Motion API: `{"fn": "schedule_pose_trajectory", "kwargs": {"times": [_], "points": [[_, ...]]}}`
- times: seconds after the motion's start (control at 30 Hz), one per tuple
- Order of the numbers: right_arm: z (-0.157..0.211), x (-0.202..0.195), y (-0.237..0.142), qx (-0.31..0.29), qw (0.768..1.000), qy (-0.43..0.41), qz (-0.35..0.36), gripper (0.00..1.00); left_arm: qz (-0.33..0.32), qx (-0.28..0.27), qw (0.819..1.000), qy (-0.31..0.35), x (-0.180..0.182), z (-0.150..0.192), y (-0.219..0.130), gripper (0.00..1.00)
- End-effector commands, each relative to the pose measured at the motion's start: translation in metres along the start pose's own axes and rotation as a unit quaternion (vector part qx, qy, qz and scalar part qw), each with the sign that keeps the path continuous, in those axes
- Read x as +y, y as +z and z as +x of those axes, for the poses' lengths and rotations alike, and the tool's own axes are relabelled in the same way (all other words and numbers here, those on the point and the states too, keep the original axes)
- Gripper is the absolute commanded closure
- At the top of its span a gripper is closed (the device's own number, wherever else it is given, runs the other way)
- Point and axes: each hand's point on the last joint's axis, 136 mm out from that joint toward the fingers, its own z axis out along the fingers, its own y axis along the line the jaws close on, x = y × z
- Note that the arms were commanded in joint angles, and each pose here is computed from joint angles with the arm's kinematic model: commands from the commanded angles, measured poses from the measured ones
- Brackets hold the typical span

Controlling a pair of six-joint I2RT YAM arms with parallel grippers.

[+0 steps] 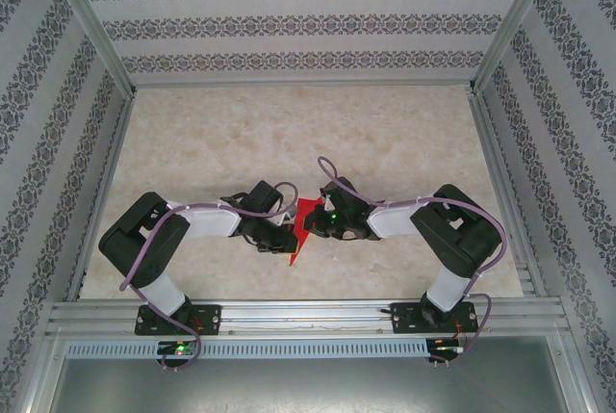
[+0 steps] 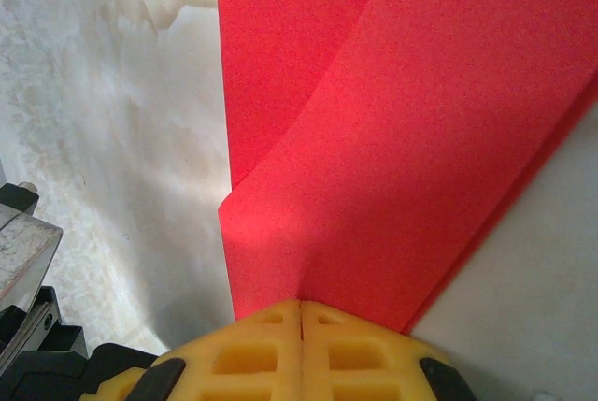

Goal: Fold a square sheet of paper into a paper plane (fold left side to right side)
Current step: Fold the wing for the fifth time at the center of the table.

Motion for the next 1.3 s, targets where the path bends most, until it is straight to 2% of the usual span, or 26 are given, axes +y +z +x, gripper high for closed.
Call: {"fn": "schedule_pose_trajectory", "kwargs": {"times": [0.0,0.17,0.37,0.63,0.8,1.07,1.27], "points": [[0.002,-0.036,0.000,-0.004,0.997,0.003,0.076,1.00,-0.034,0.004,0.999,-0.005,0.022,0.009,0.003,1.00],[-0.018,-0.007,-0.010,-0.018,0.999,-0.009,0.035,1.00,-0.036,0.006,0.999,-0.005,0.022,0.010,0.002,1.00],[-0.036,-0.003,-0.014,-0.028,0.999,-0.007,0.024,1.00,-0.036,0.005,0.999,-0.004,0.022,0.011,0.001,1.00],[-0.043,-0.020,-0.006,-0.023,0.999,0.007,0.041,1.00,-0.030,0.000,1.000,-0.001,0.017,0.009,-0.002,1.00],[-0.034,-0.037,-0.003,-0.013,0.998,0.019,0.063,1.00,-0.016,-0.008,1.000,0.003,0.008,0.006,-0.007,1.00],[-0.021,-0.057,-0.004,-0.004,0.996,0.031,0.086,1.00,0.010,-0.029,0.999,0.028,-0.021,-0.012,-0.023,1.00],[-0.020,-0.057,-0.003,-0.004,0.996,0.029,0.088,1.00,0.019,-0.028,0.999,0.034,-0.028,-0.026,-0.017,1.00]]}}
